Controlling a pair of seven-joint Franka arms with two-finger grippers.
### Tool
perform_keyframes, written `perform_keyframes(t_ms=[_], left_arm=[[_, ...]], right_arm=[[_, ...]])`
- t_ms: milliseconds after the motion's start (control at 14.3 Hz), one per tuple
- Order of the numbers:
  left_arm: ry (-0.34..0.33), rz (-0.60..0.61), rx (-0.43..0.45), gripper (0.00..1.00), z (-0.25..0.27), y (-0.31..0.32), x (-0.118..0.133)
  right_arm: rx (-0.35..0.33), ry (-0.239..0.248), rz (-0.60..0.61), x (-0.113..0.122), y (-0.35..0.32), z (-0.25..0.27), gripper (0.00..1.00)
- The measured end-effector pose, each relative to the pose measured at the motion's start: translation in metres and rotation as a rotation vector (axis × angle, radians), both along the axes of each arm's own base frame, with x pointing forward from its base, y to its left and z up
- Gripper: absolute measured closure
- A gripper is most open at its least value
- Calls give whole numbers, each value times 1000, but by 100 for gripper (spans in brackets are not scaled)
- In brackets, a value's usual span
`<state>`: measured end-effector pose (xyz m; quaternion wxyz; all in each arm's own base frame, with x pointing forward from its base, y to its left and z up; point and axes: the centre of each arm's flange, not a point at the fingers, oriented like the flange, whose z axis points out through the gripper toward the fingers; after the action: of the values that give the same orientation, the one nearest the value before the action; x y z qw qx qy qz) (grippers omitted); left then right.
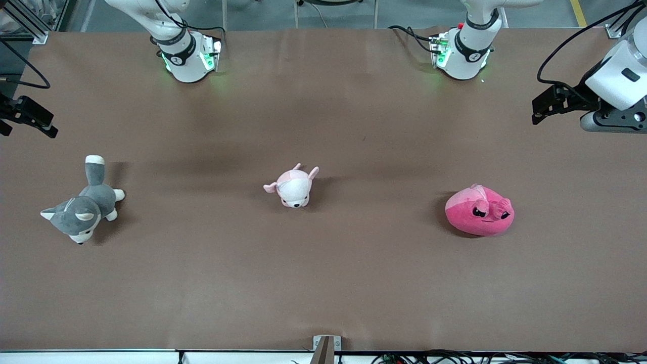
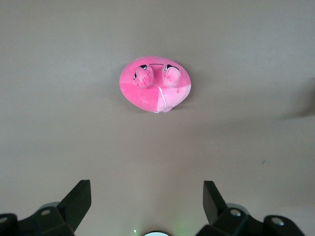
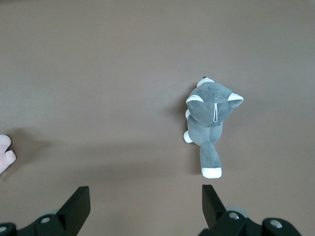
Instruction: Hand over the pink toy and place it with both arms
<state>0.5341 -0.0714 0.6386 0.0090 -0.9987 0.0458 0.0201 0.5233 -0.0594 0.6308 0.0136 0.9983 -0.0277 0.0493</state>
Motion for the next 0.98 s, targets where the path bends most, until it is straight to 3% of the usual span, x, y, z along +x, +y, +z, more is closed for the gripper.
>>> perform_keyframes(t_ms=[630, 980], left_arm=[[7, 1, 0, 0, -4, 3, 4], [20, 3, -4, 0, -45, 0, 36]], right_arm=[[0, 1, 0, 0, 0, 0, 0], [1, 7, 0, -1, 0, -1, 0]])
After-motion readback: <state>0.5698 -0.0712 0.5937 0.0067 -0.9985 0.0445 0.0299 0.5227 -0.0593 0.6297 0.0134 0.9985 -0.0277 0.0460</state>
